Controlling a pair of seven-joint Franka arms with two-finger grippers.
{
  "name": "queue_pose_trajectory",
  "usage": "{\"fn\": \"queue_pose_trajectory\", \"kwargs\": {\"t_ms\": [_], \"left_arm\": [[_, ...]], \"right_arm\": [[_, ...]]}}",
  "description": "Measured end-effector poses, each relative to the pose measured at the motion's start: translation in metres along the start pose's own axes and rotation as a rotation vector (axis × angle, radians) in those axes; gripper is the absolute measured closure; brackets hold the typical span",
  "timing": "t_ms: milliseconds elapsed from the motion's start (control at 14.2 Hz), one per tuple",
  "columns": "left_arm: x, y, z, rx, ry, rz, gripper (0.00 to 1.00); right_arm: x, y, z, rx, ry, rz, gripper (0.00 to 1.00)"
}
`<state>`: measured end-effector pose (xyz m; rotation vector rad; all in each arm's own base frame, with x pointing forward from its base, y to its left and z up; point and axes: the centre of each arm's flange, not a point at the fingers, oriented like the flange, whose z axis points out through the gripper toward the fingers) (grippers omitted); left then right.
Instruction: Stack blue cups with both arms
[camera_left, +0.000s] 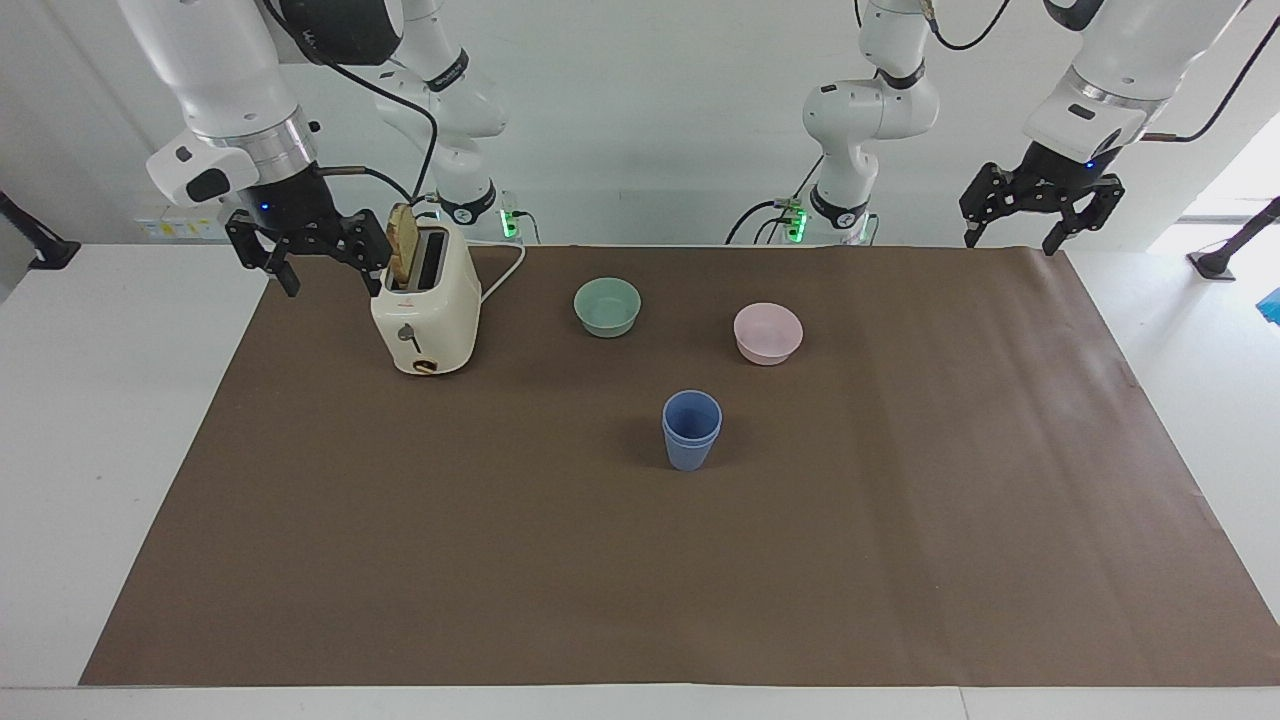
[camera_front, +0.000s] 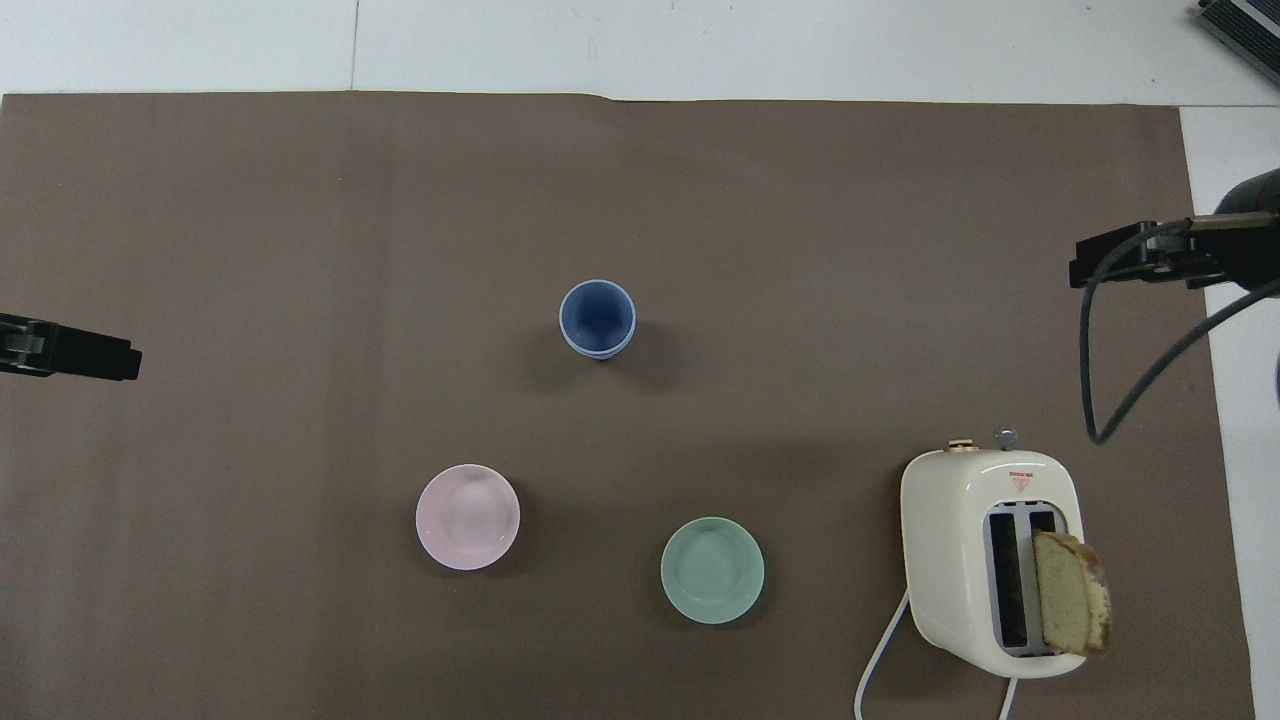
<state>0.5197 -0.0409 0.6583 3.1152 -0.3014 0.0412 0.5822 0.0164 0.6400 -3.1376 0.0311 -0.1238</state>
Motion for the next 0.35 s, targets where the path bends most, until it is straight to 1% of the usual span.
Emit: {"fn": "queue_pose_trajectory", "kwargs": {"t_ms": [352], "left_arm": [[0.0000, 0.0000, 0.0000, 0.000, 0.000, 0.000, 0.00]], "right_arm": [[-0.0013, -0.0018, -0.0029, 0.009, 0.004, -0.001, 0.00]]}}
